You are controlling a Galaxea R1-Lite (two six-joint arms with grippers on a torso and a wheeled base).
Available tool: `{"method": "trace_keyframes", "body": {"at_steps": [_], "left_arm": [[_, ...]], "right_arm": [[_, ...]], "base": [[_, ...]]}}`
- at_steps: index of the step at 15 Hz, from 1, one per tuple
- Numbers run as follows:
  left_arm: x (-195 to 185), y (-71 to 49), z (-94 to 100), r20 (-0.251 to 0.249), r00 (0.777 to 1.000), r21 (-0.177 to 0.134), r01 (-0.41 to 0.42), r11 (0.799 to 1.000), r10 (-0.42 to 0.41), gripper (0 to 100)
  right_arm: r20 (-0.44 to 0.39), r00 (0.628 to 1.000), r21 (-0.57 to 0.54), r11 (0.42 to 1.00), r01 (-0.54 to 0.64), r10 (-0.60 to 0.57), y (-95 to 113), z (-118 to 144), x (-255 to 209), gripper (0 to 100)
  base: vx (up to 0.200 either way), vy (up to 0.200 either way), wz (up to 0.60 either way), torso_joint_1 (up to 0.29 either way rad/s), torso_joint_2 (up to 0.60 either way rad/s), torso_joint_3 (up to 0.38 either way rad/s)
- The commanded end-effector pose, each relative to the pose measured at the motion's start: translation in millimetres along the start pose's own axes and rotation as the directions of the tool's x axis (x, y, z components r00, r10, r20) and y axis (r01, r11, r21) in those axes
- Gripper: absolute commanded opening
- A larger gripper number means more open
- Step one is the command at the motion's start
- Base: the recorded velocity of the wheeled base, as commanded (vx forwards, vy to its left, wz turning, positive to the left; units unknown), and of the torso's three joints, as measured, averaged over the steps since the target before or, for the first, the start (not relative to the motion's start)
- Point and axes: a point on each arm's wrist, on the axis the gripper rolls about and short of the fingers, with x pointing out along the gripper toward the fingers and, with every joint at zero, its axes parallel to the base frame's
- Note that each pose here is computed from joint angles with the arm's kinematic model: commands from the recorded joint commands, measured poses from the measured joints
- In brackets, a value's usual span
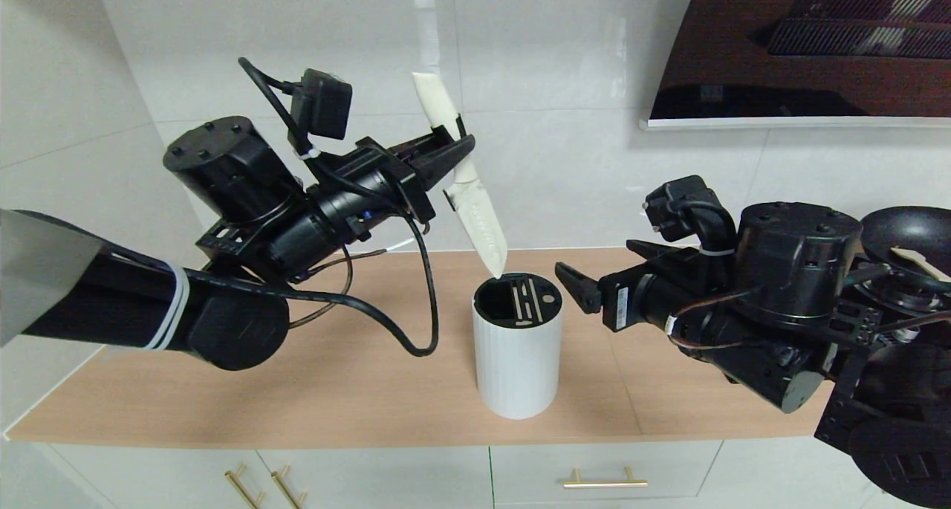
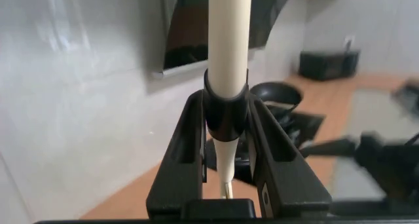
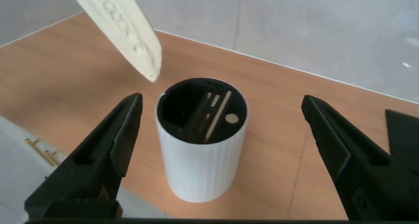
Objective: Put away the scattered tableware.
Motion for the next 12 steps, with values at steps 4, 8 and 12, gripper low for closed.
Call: {"method": "trace_keyframes", "body": {"at_steps": [4, 8, 12], "left_arm": [[5, -5.6, -29.5, -0.062, 0.998, -0.014, 0.004, 1.0, -0.004, 0], [5, -2.7, -48.9, -0.102, 0.995, 0.019, -0.014, 1.0, 0.016, 0], [4, 0.0, -71.4, -0.152, 0.988, 0.076, -0.028, 0.997, 0.04, 0]], "right_arm": [[-0.016, 1.0, -0.004, 1.0, 0.005, -0.005, 0, -6, 5, 100], [-0.022, 1.0, -0.006, 1.0, 0.007, -0.007, -1, -7, 6, 100], [-0.04, 0.999, -0.011, 1.0, 0.007, -0.007, 0, -13, 10, 100]], "base": [[0.0, 0.0, 0.0, 0.0, 0.0, 0.0], [0.0, 0.0, 0.0, 0.0, 0.0, 0.0], [0.0, 0.0, 0.0, 0.0, 0.0, 0.0]]}}
